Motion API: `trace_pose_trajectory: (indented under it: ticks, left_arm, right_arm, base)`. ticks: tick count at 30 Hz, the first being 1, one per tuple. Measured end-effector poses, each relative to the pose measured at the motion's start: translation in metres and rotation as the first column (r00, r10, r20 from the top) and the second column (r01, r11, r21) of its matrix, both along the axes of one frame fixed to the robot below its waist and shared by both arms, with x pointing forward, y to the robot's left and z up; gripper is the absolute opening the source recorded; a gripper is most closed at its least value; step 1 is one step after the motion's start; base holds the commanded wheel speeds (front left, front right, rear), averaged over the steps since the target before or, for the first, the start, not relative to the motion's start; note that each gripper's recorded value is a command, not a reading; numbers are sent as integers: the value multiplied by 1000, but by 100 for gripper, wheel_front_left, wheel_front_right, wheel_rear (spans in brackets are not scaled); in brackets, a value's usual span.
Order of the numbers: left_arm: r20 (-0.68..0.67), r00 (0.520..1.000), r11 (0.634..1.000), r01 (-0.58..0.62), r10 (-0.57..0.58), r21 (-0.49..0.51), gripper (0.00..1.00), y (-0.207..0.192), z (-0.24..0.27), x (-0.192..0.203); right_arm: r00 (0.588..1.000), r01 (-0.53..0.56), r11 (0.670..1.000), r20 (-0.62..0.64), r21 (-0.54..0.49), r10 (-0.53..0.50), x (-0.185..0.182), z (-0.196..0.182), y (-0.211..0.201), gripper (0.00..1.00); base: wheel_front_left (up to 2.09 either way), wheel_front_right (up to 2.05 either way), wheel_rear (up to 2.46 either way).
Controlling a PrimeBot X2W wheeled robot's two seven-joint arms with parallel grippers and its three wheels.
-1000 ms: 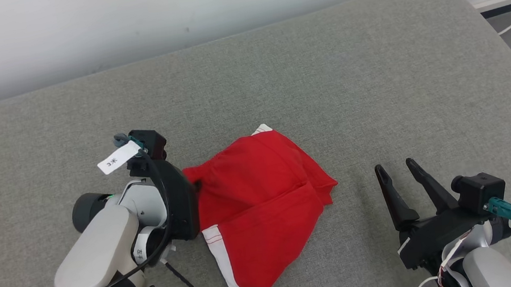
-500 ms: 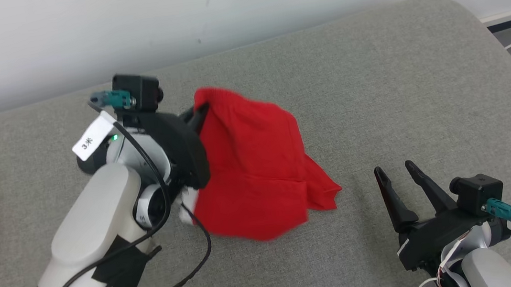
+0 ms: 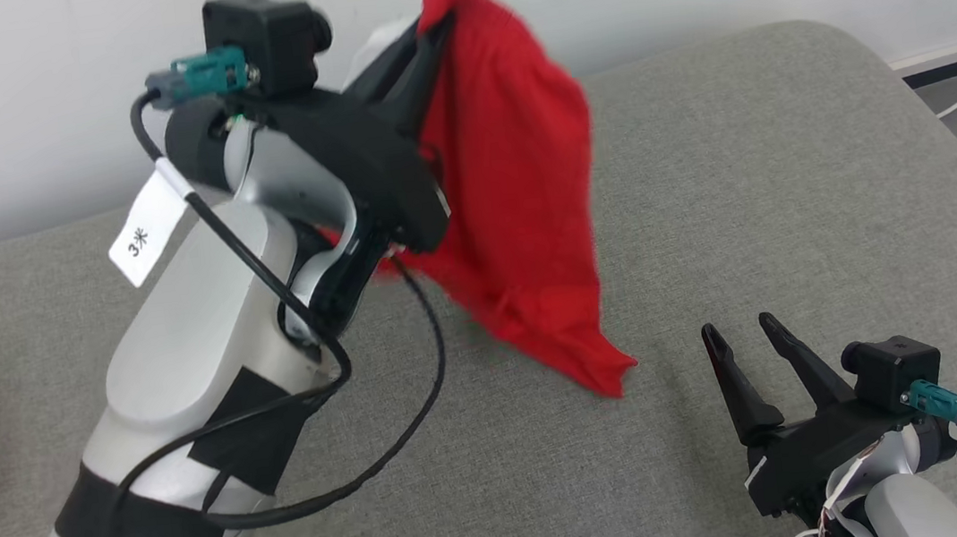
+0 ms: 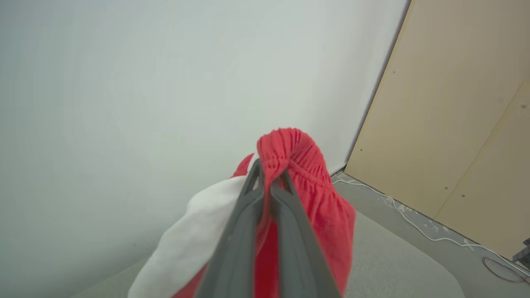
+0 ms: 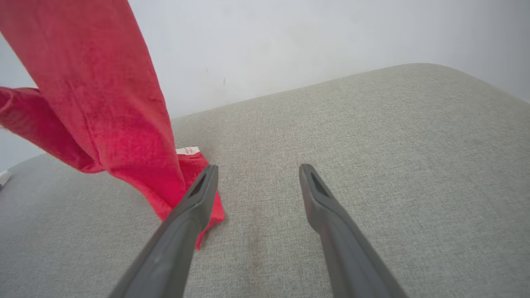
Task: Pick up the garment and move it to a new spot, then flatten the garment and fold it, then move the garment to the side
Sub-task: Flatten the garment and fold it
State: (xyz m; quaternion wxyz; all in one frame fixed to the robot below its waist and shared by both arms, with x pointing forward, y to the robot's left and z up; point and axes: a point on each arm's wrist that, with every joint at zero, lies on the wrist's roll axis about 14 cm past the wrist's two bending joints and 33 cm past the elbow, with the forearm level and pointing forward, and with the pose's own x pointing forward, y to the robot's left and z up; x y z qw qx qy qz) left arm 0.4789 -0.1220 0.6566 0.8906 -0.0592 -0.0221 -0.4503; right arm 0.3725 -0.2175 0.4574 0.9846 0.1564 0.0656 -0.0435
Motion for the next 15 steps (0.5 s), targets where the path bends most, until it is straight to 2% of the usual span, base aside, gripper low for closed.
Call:
trace_pose_trajectory:
  ticks: [4,8,11,15]
  left_arm:
    - [73,997,995,46,-39,-87,0,-9,32,-11]
    - [79,995,984,80,-68,-159,0,-12,45,-19]
    - [39,998,987,64,-58,-147,0,-7,31,-17]
    - [-84,996,997,-32,26,-65,0,20,-21,-2]
  right_arm:
    - [1000,1,1000,2,0,-1,-1,1,0,100]
    - [1000,3,1000,2,2,-3,0,0,-1,100]
    - [1000,-1,1000,2,3,1,2,0,1,100]
    - [1000,-16,1000,-3,6,16,6,-2,6,100]
  base:
    - [0,0,0]
    - [0,0,0]
    - [0,0,0]
    - [0,0,0]
